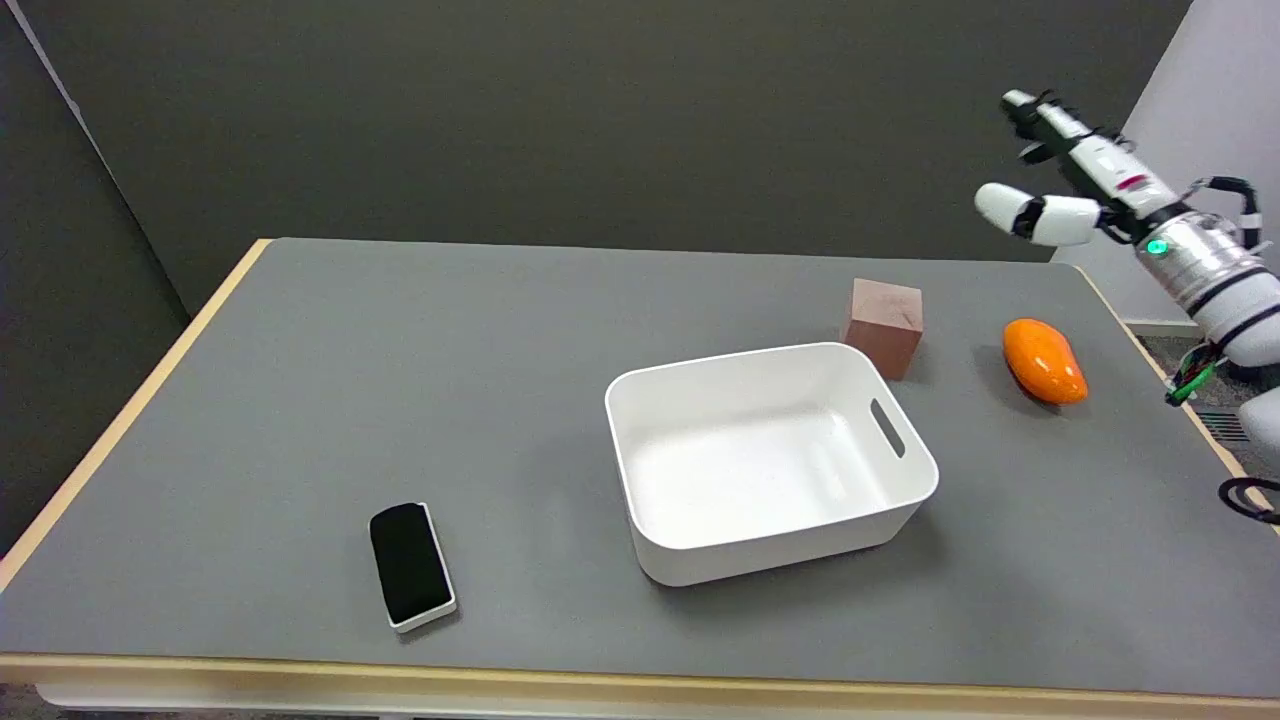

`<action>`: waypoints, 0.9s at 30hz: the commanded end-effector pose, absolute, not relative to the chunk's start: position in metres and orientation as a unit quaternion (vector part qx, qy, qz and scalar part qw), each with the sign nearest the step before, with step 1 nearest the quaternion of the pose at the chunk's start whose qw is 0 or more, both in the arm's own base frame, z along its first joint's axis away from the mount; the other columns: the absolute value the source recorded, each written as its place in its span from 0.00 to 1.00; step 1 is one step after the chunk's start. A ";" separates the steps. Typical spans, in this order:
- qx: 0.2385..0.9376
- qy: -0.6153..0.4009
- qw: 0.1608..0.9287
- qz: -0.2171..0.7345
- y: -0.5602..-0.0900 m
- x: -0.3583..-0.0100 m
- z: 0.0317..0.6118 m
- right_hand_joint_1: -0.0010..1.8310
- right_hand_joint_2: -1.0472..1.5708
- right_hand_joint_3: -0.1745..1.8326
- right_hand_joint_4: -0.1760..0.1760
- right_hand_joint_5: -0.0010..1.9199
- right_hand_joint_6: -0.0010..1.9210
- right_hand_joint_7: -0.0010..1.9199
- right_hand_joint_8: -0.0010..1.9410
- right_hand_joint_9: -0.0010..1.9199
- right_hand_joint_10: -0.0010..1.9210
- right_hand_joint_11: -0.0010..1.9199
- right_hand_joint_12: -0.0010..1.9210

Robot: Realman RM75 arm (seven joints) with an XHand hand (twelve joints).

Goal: Pick up wooden cube.

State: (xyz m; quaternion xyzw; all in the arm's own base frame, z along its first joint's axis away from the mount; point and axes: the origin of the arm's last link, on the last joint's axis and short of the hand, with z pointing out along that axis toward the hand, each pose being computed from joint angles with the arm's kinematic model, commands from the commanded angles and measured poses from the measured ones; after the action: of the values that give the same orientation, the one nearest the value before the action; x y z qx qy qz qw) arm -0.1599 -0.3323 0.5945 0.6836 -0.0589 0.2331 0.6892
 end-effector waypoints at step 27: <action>0.733 -0.093 0.666 -0.100 -0.366 -0.196 0.497 0.11 0.57 0.55 0.41 0.00 0.09 0.01 0.09 0.01 0.24 0.01 0.49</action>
State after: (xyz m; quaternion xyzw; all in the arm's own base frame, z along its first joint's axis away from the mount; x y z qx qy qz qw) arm -0.1758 -0.3629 0.5283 0.7161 -0.0766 -0.0485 0.6921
